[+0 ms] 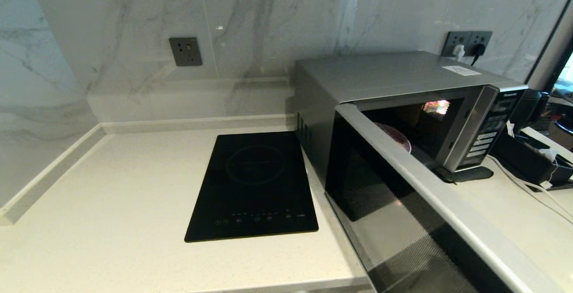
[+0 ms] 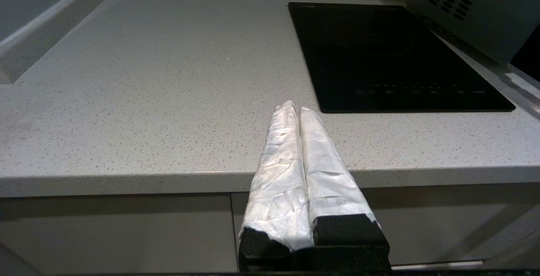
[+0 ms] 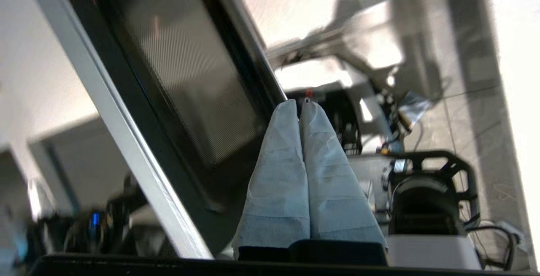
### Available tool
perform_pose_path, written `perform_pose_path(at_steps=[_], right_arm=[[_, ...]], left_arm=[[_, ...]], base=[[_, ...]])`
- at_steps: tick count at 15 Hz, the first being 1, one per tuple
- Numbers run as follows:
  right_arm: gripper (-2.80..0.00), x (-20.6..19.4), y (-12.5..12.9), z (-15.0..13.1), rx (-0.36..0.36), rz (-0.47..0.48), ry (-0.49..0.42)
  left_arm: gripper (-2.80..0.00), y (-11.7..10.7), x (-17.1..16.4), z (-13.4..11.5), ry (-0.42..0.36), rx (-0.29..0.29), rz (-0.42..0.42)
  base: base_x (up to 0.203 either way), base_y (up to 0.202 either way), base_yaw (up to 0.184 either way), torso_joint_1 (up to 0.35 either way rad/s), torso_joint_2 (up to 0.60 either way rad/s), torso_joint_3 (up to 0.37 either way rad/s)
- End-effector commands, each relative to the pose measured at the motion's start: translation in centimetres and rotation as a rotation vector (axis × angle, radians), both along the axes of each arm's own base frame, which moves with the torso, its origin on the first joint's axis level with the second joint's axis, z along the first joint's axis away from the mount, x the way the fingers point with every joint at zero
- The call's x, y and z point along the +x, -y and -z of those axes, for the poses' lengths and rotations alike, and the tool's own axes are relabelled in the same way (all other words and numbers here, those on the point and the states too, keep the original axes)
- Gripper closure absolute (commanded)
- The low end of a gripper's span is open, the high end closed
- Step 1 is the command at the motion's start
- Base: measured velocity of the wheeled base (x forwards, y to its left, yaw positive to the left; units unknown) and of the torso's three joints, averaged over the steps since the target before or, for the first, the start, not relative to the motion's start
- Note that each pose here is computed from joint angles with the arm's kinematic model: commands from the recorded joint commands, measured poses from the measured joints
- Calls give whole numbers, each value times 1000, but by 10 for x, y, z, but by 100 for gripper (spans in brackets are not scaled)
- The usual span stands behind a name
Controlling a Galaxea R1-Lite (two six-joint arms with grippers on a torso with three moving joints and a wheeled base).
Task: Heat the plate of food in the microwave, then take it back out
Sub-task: Open the microwave oven
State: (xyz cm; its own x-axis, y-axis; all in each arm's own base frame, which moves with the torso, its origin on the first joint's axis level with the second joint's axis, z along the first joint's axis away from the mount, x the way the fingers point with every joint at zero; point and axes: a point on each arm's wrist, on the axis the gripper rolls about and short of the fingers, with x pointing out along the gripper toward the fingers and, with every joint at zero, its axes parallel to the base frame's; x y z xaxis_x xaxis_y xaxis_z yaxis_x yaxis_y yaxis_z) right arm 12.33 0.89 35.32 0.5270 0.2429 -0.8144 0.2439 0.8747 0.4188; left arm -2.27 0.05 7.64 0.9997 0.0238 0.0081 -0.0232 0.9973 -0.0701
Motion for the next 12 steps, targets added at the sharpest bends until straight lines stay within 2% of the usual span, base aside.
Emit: perform_pose_path(at_steps=[1,4,7,12], right_arm=[[0,3,-18,6,14,-131,-59],[0,21,-62,20,18,-294,-187],[0,29,-100,34,-19,-330,-287],[0,29,-103,36,-25,-322,-301]], left_arm=[[0,0,0,0,0,-1,-1],[0,0,0,0,0,-1,-1],[0,0,0,0,0,-1,-1],[0,0,0,0,0,-2,-1]], base=[[0,0,0,0,0,0],[0,0,0,0,0,0],[0,0,0,0,0,0],[0,0,0,0,0,0]])
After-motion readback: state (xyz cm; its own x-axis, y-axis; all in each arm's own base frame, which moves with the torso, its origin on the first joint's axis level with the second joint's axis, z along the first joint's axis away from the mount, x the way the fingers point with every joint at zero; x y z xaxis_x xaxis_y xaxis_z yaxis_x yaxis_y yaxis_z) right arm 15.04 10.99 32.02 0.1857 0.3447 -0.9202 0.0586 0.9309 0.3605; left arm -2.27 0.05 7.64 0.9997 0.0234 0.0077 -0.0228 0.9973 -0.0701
